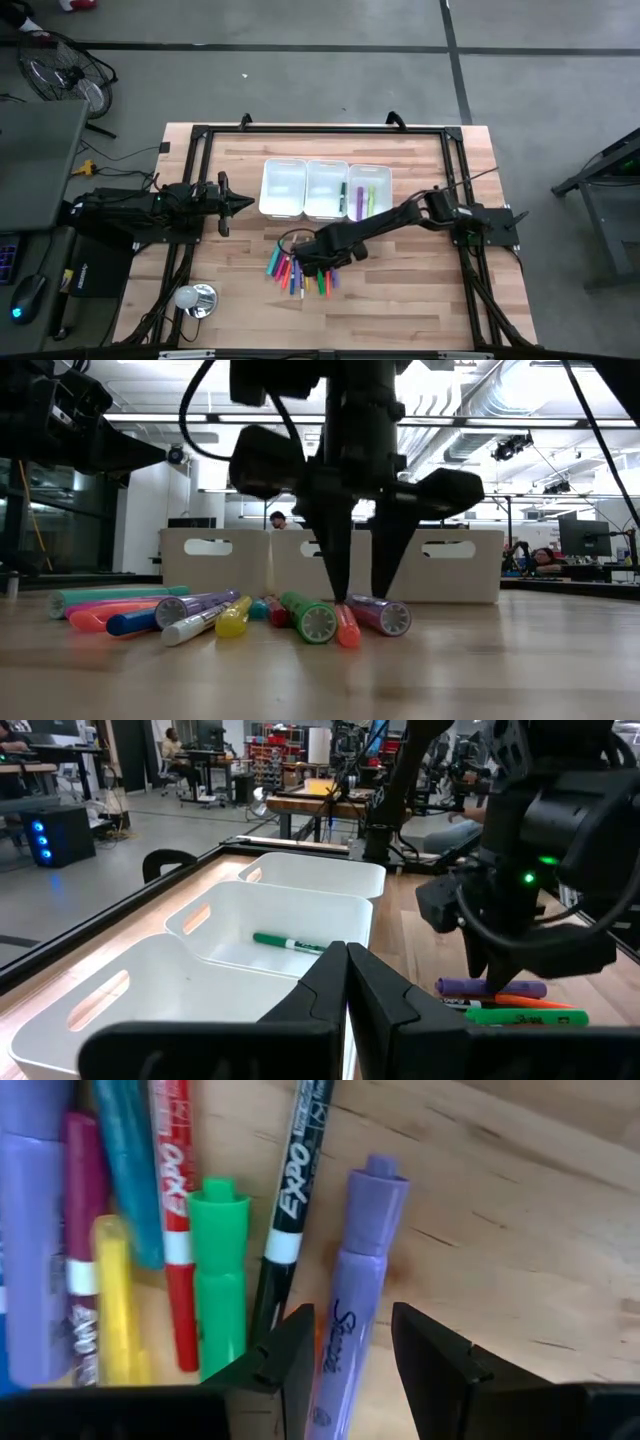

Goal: Pick & Place Markers
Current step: Put the right violet highlighter into the right white bin

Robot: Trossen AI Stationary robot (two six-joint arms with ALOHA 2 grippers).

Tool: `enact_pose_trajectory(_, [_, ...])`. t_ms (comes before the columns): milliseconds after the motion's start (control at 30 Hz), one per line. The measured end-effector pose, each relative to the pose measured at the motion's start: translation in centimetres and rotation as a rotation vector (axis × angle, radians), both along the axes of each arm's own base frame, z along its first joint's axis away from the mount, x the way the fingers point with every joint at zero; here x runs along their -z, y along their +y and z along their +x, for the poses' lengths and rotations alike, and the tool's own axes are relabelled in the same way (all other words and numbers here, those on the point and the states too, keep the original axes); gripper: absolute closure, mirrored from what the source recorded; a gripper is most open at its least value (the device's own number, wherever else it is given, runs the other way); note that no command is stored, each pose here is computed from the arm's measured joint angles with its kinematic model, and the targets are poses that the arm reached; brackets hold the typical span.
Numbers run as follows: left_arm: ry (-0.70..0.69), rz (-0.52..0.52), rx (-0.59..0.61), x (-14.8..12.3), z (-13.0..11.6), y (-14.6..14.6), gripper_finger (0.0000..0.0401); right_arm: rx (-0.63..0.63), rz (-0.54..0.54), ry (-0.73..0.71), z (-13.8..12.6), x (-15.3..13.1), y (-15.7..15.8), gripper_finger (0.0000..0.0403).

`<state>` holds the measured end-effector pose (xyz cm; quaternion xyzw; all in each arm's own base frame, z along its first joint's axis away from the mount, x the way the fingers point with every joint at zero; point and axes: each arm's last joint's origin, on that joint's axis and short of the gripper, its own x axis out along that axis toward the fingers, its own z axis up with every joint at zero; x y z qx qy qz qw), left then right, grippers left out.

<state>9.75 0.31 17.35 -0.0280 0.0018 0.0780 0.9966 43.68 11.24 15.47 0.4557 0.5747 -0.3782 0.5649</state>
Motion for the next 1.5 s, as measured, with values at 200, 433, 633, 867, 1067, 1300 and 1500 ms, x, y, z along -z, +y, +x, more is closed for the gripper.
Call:
enact_pose_trajectory(200, [0.0,0.0,0.0,0.0,0.0,0.0,0.0394,0.0,-0.024,0.014,0.1,0.7,-0.1,0.0279])
enact_pose_trajectory(433, [0.0,0.0,0.0,0.0,0.0,0.0,0.0394,-0.004,-0.02,0.062,-0.8,1.8,0.0,0.0279])
enact_pose_trajectory(633, [0.0,0.0,0.0,0.0,0.0,0.0,0.0394,-0.008,-0.016,0.081,-1.3,2.3,0.6,0.0279])
enact_pose_trajectory(867, [0.0,0.0,0.0,0.0,0.0,0.0,0.0394,-0.007,-0.015,0.092,-1.4,2.4,0.7,0.0279])
enact_pose_trajectory(1067, [0.0,0.0,0.0,0.0,0.0,0.0,0.0394,0.006,-0.016,0.082,-1.4,2.6,0.8,0.0287])
enact_pose_trajectory(1300, [0.0,0.0,0.0,0.0,0.0,0.0,0.0394,0.003,-0.016,0.081,-1.4,2.6,0.7,0.034])
enact_pose_trajectory(1500, [0.0,0.0,0.0,0.0,0.0,0.0,0.0394,0.001,-0.017,0.083,-1.4,2.6,0.7,0.0344])
